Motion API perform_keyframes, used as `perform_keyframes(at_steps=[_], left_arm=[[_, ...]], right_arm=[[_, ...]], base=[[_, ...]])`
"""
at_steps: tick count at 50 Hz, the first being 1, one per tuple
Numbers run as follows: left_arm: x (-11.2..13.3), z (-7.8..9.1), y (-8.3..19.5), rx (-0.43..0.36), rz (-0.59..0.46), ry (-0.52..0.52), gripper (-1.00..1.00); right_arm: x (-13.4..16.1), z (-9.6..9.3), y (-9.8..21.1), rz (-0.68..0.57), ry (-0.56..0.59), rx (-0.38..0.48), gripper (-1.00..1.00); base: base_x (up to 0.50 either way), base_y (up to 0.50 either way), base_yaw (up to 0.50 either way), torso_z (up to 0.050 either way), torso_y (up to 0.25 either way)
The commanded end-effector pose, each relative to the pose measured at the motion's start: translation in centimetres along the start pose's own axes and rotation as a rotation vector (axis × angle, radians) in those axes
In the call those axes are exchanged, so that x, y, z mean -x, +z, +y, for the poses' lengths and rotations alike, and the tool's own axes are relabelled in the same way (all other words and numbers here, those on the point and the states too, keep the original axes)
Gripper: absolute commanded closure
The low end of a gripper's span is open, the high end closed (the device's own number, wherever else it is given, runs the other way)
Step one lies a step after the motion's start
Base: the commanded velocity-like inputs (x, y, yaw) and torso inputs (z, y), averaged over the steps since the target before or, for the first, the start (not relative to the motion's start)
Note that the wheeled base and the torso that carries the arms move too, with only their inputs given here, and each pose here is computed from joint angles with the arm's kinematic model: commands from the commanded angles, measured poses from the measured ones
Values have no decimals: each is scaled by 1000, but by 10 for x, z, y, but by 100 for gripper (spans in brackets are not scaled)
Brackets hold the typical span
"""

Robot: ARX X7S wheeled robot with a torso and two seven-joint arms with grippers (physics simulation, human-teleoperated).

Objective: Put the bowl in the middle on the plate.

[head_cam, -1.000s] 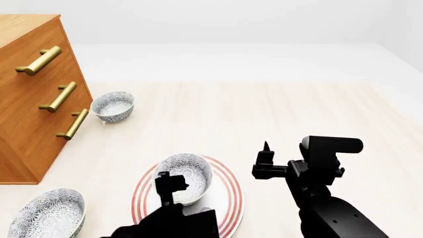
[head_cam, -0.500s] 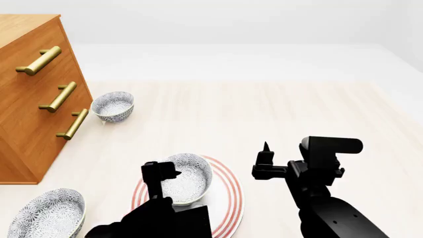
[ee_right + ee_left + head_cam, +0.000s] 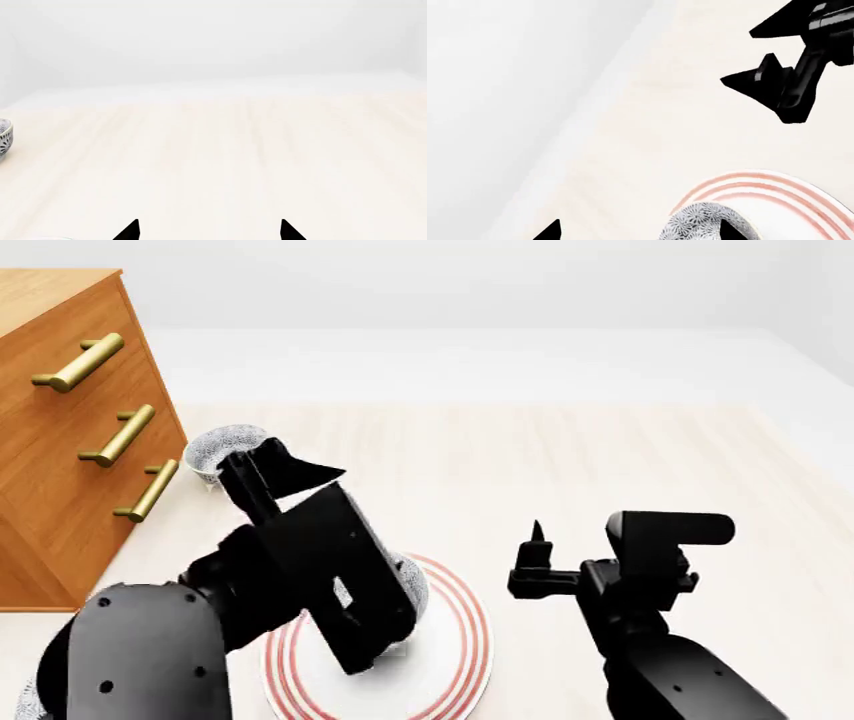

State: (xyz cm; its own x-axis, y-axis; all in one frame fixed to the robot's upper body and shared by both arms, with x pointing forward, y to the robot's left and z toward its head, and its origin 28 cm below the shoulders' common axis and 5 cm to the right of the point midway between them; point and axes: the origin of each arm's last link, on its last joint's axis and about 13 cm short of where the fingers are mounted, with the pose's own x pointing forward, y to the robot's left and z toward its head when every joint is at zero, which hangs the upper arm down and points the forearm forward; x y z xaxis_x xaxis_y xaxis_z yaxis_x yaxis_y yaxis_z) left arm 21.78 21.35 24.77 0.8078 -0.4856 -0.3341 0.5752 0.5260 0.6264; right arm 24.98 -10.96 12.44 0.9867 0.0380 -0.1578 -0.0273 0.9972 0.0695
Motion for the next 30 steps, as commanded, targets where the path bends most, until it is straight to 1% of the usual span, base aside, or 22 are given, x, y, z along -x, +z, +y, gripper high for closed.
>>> perform_keyframes(at_steps=[1, 2, 4, 5, 6, 7, 8, 9, 10, 11, 13, 14, 15, 16, 17, 18, 19, 21, 24, 26, 28, 30], left_arm=[[4, 34, -2, 471, -129, 199, -100], [2, 36, -3, 480, -132, 273, -100], [-3, 38, -7, 532, -132, 330, -100], [-4, 37, -8, 528, -139, 384, -100], [-5, 35, -11, 559, -159, 404, -100], [-6, 32, -14, 586, -151, 397, -100], [-7, 29, -17, 590, -169, 410, -100], [-7, 27, -18, 607, -163, 396, -100], [-7, 25, -19, 615, -164, 381, -100], [-5, 21, -21, 617, -184, 411, -100], [-3, 17, -22, 648, -196, 391, -100], [-3, 17, -22, 648, -196, 391, -100], [-1, 10, -24, 651, -218, 444, -100], [-1, 8, -24, 666, -221, 430, -100], [-1, 6, -25, 652, -232, 498, -100], [-3, 4, -26, 642, -239, 534, -100], [-6, -1, -28, 646, -237, 561, -100], [-10, -5, -30, 645, -237, 610, -100], [-17, -8, -35, 653, -232, 641, -100], [-22, -11, -38, 646, -234, 672, -100], [-25, -13, -39, 650, -237, 664, -100], [-24, -17, -38, 638, -250, 672, -100]], right_arm=[[4, 0, 13, -55, -3, 32, -100], [5, 0, 14, -60, -4, 37, -100], [6, 0, 15, -72, -3, 51, -100], [6, 0, 16, -78, -4, 62, -100], [7, 0, 16, -86, -7, 68, -100], [9, 0, 18, -100, -13, 82, -100], [10, -1, 19, -114, -22, 94, -100], [11, -2, 20, -122, -28, 100, -100], [12, -3, 22, -133, -35, 102, -100], [15, -4, 27, -163, -37, 105, -100], [15, -4, 27, -163, -37, 105, -100], [15, -4, 27, -163, -37, 105, -100], [22, -6, 35, -231, -62, 170, -100], [22, -6, 36, -239, -68, 175, -100], [22, -6, 38, -248, -78, 178, -100], [22, -7, 39, -258, -84, 182, -100], [22, -7, 41, -274, -91, 188, -100], [23, -8, 44, -295, -113, 204, -100], [26, -9, 48, -318, -126, 210, -100], [28, -9, 53, -329, -124, 211, -100], [28, -7, 59, -346, -124, 223, -100], [29, -5, 64, -362, -121, 229, -100]], base=[[0, 0, 0, 0, 0], [0, 0, 0, 0, 0], [0, 0, 0, 0, 0], [0, 0, 0, 0, 0], [0, 0, 0, 0, 0], [0, 0, 0, 0, 0], [0, 0, 0, 0, 0], [0, 0, 0, 0, 0], [0, 0, 0, 0, 0], [0, 0, 0, 0, 0], [0, 0, 0, 0, 0], [0, 0, 0, 0, 0], [0, 0, 0, 0, 0], [0, 0, 0, 0, 0], [0, 0, 0, 0, 0], [0, 0, 0, 0, 0], [0, 0, 0, 0, 0], [0, 0, 0, 0, 0], [0, 0, 0, 0, 0], [0, 0, 0, 0, 0], [0, 0, 0, 0, 0], [0, 0, 0, 0, 0]])
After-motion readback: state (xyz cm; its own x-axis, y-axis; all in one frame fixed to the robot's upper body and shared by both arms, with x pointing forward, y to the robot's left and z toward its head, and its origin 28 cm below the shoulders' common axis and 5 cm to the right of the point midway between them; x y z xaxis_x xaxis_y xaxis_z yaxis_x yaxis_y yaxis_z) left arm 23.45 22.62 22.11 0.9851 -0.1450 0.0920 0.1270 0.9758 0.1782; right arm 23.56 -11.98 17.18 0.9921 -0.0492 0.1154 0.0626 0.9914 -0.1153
